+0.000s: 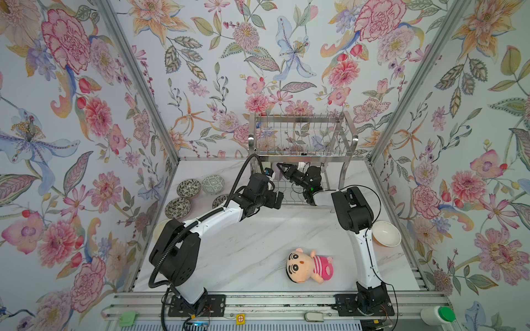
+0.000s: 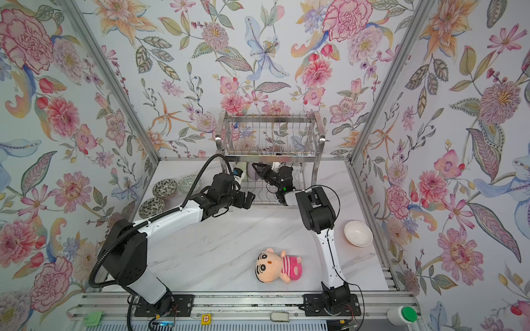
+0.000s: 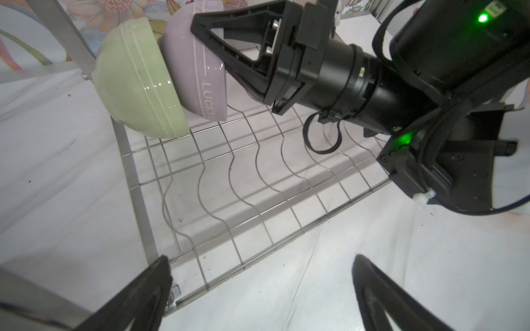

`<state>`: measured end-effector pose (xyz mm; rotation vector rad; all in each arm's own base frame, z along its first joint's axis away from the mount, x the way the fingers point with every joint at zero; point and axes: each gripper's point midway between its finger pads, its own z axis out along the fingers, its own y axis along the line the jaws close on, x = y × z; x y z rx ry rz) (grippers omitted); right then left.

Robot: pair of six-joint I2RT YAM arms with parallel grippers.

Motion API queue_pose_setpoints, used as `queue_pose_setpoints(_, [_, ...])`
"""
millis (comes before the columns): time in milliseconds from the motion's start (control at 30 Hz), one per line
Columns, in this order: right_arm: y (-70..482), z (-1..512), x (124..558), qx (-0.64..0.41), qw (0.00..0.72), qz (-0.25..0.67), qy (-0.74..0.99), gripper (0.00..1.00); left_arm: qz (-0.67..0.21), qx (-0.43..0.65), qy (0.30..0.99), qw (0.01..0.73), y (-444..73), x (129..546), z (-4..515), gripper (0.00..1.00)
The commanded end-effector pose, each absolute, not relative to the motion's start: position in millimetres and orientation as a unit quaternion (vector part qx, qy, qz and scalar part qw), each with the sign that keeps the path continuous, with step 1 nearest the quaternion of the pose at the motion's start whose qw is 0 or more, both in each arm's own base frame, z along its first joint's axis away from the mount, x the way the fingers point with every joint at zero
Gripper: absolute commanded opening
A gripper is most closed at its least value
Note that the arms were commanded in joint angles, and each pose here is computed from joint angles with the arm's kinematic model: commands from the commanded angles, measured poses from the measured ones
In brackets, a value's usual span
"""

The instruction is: Load the bowls into the dish rack

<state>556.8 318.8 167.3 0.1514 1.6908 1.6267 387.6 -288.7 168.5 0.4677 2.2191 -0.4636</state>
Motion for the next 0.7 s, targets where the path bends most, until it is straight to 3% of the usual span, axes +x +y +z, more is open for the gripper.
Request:
queue_pose_setpoints(0, [314.3,184.3,565.1,0.054,0.411,0.652,0.635,0.00,-0.176,0.194,0.878,0.402,-292.4,389.0,170.3,0.99])
queue_pose_setpoints(667, [310.4,158.7,578.0,0.079,0.408,0.642,0.645,0.03,-0.172,0.199,0.879,0.398,-288.6,383.3,168.4,0.99])
